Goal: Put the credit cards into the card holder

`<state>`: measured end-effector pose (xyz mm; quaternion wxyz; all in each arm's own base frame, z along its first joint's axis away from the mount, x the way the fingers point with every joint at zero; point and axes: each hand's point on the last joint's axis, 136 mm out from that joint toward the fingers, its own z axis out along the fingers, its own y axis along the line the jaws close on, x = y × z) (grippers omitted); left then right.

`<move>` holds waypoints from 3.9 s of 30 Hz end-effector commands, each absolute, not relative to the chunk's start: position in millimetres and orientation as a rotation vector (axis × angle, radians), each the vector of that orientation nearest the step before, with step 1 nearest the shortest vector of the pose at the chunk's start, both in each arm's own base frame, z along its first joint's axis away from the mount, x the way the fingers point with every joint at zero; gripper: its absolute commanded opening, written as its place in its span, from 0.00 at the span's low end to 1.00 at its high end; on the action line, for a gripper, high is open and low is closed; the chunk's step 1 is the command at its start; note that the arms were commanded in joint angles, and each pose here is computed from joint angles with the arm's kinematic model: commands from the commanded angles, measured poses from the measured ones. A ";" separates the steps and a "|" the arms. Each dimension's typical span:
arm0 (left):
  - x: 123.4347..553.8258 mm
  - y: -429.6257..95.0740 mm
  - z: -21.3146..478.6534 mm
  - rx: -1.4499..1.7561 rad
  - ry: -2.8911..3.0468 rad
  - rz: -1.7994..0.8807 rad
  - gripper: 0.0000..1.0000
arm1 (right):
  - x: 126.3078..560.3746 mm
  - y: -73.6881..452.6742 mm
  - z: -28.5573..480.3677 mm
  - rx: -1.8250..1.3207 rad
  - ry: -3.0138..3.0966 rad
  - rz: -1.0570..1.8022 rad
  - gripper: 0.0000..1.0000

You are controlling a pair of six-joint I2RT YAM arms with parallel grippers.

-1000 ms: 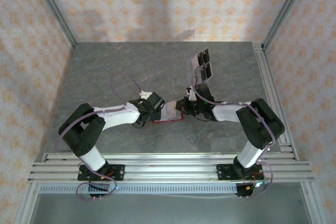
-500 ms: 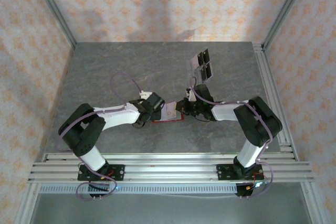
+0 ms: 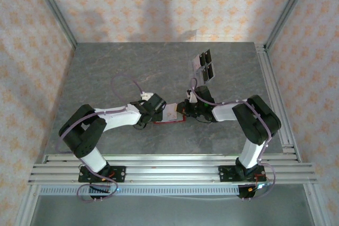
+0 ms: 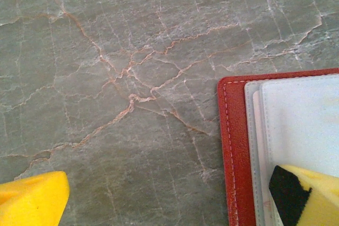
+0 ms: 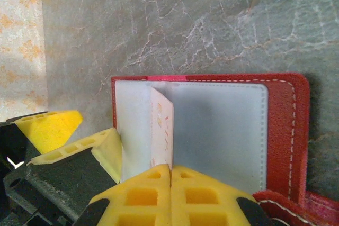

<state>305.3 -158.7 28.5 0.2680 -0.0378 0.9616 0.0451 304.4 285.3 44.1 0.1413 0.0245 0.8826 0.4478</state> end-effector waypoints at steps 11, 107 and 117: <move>290.6 -143.7 12.0 -0.094 2.645 0.208 1.00 | 302.0 292.1 36.2 0.013 2.553 1.357 0.00; 280.0 -121.0 8.8 -0.192 2.655 0.198 1.00 | 286.4 326.2 28.4 -0.114 2.899 0.920 0.00; 278.6 -122.1 7.0 -0.203 2.659 0.188 1.00 | 289.1 326.3 32.9 -0.149 2.891 0.875 0.00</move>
